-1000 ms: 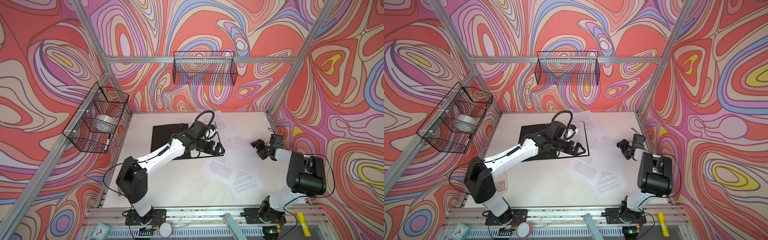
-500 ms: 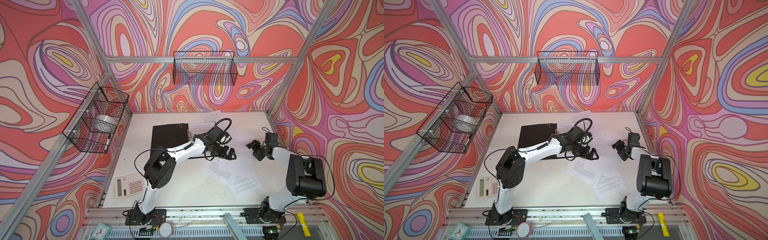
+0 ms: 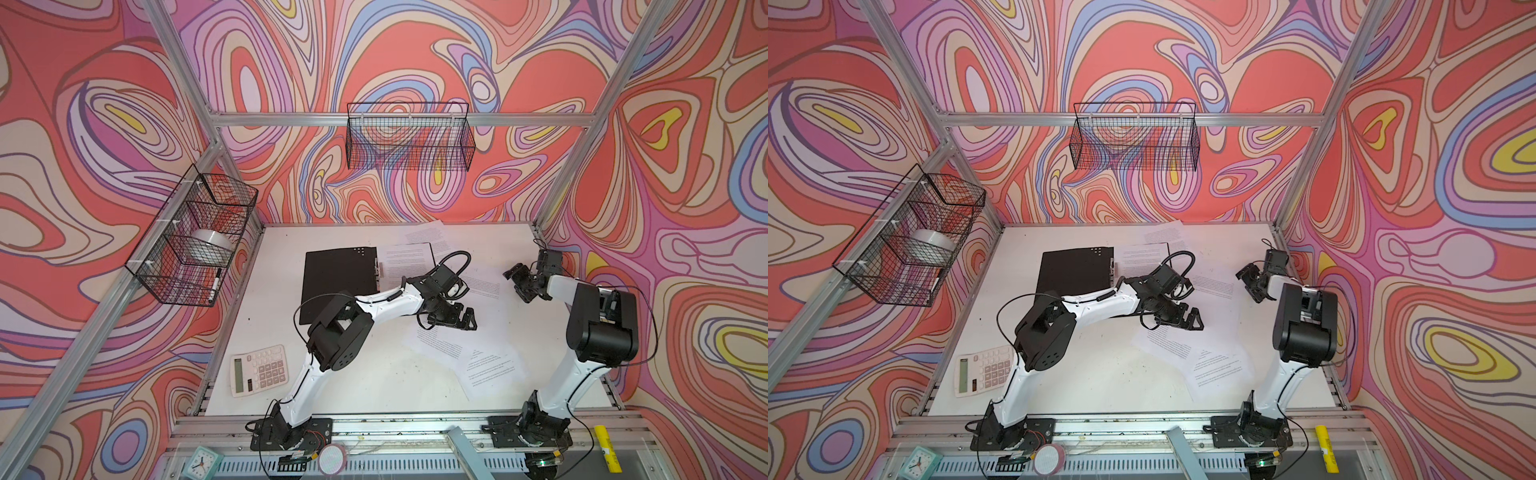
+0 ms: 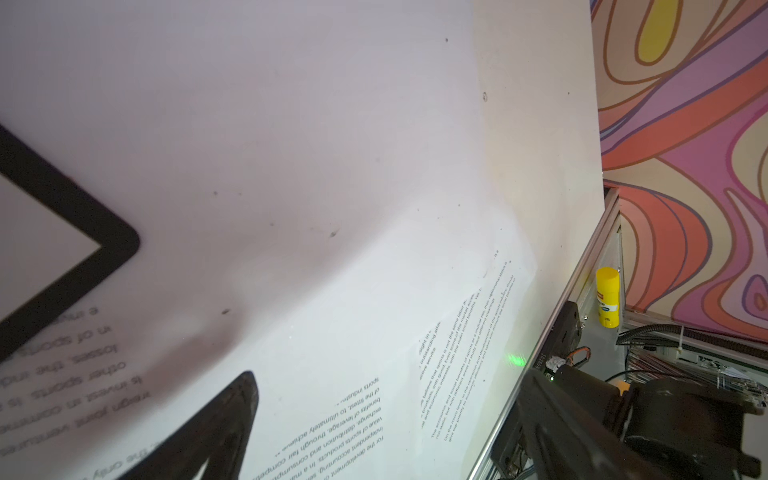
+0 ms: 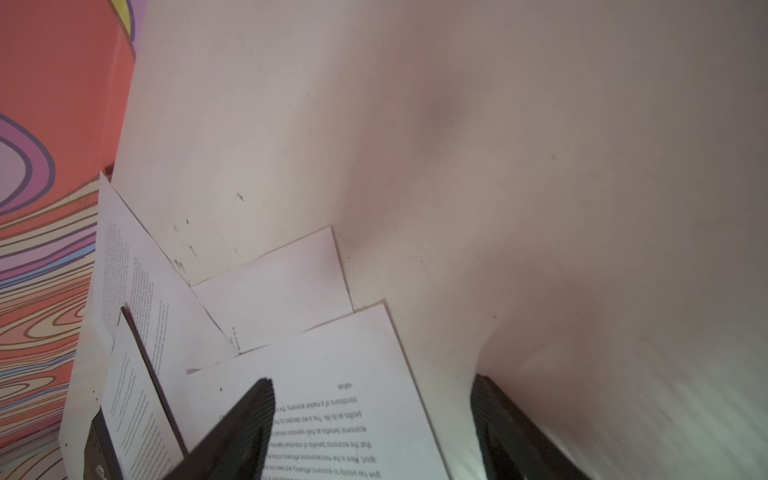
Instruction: Put the files into the folder
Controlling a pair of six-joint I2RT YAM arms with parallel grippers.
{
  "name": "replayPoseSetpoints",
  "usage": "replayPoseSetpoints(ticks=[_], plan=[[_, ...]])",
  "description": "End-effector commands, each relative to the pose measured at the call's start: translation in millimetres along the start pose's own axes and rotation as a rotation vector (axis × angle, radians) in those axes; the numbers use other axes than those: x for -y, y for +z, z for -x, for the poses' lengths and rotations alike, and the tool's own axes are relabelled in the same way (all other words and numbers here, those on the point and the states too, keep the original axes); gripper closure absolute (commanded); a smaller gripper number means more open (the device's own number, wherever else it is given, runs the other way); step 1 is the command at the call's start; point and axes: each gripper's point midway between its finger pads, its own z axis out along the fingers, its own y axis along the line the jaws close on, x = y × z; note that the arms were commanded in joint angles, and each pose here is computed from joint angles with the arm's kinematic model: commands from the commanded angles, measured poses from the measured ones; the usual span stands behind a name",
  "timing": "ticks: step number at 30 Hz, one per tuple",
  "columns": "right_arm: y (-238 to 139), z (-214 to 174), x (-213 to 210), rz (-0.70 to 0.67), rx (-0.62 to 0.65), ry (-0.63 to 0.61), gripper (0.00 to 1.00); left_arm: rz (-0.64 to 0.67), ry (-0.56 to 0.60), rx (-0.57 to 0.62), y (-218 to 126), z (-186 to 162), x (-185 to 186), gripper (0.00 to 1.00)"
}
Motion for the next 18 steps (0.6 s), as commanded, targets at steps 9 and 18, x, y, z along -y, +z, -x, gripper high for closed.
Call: replayPoseSetpoints(ticks=[9, 18], plan=[[30, -10, 6, 0.006, -0.099, -0.015, 0.22, 0.035, -0.039, -0.026, 20, -13, -23, 0.02], [32, -37, 18, -0.030, -0.212, 0.005, 0.23, 0.076, -0.063, -0.056, 29, -25, -40, 0.03]])
